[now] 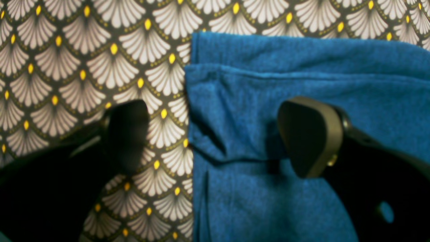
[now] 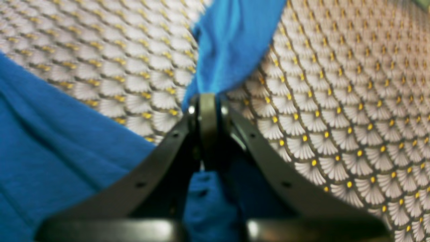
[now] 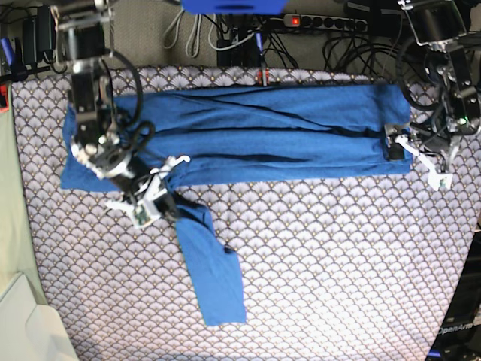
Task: Fold the T-shirt properly
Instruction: 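Lift the sleeve and fold it across the folded body with the right gripper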
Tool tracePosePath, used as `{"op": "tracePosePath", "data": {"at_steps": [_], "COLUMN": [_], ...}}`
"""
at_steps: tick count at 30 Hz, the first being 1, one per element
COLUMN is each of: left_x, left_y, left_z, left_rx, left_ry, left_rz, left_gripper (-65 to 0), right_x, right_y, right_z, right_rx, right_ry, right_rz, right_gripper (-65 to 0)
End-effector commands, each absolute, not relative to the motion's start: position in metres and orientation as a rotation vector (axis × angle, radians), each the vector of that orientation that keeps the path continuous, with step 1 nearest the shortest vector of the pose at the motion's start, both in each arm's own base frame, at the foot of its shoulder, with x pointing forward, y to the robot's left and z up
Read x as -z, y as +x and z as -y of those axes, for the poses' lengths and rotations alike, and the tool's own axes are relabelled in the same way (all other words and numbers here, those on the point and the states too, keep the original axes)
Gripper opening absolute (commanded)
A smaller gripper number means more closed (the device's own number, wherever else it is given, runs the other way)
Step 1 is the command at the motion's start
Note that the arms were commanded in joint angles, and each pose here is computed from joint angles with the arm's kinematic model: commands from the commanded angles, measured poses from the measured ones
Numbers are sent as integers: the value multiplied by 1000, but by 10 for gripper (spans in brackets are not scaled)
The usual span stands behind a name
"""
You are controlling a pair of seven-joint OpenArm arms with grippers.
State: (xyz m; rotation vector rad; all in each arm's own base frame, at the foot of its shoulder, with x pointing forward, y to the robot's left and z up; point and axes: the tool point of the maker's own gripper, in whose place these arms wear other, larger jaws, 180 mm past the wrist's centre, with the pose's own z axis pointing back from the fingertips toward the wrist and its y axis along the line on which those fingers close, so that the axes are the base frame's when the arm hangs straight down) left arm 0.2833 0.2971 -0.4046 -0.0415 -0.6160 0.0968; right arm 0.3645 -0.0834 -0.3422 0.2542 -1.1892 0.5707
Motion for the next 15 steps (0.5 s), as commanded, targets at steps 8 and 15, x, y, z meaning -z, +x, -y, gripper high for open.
{"op": "tracePosePath", "data": {"at_steps": [8,15], "left_x": [400,391], "left_y": [280,279], "left_z": [-302,-301], "left_rx": [-90,-67], "left_ry": [-34,-20], "left_rz": [631,653], "left_gripper": [-19,-19], "right_x": [330,350], "right_y": [322,292], "right_z": [60,36], "right_rx": [-557,-523], "right_ry": [330,406], "right_rz": [1235,1175], "right_gripper": [-650,-650]}}
